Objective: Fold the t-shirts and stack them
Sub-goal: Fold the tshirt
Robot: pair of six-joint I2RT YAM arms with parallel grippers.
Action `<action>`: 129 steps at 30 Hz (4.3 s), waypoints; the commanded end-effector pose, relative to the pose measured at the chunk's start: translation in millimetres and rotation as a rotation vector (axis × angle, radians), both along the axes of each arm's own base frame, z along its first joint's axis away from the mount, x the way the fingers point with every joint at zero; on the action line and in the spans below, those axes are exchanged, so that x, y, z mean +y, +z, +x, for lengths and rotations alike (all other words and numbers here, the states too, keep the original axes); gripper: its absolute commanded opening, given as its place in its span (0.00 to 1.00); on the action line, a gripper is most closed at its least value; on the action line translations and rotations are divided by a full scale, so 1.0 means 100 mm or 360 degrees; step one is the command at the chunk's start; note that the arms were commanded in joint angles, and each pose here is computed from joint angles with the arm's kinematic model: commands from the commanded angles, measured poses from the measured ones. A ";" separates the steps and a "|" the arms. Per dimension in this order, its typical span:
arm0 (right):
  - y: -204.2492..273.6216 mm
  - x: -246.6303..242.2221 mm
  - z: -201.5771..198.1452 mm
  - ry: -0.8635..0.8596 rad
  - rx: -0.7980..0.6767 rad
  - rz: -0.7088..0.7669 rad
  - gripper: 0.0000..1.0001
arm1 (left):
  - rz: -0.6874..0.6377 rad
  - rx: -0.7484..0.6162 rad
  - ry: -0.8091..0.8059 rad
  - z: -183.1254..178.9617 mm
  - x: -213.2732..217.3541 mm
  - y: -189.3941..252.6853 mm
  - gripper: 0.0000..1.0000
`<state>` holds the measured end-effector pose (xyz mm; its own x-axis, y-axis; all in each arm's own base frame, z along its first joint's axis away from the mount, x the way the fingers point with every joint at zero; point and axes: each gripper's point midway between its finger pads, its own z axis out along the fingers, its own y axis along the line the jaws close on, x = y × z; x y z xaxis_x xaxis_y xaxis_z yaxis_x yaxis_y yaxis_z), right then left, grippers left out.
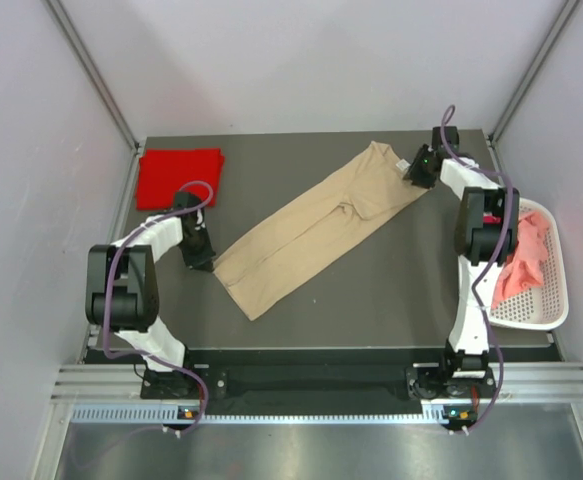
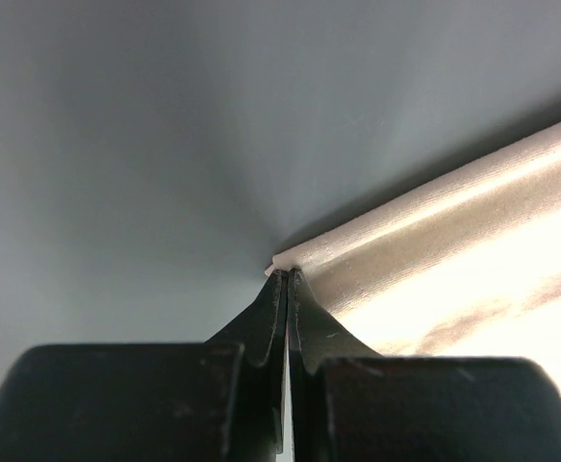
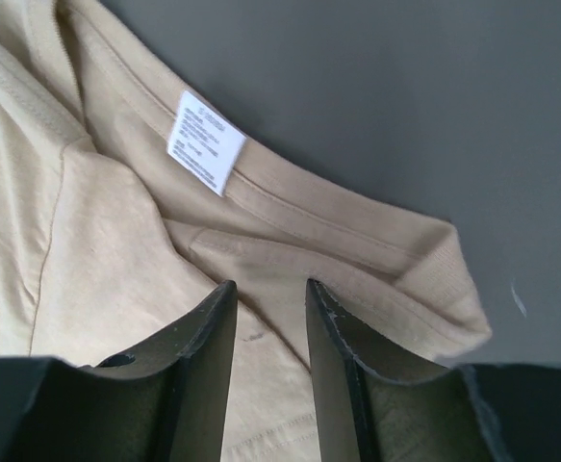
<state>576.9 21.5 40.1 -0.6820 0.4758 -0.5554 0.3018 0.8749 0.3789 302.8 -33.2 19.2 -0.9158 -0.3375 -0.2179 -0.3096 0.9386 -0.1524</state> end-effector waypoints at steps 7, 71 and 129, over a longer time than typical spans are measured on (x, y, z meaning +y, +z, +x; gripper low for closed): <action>0.64 -0.19 -0.32 -0.0344 -0.0093 0.0074 0.36 | 0.0436 0.0076 0.0142 -0.17 0.50 0.27 0.15; 0.99 -0.46 -0.13 -0.0389 -0.0244 0.0204 0.32 | -0.0173 0.0046 -0.0343 0.19 -0.54 -0.03 0.45; 0.03 3.31 -4.14 0.0311 0.0404 0.0300 0.35 | -0.0308 0.0070 -0.0473 -0.03 -0.64 0.01 0.32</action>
<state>162.6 353.7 32.7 -0.8920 0.3763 -0.2504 0.2347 0.8590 0.4549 302.2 -95.2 24.2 -0.9836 -0.1022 -0.1483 -0.0515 0.9485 -0.3125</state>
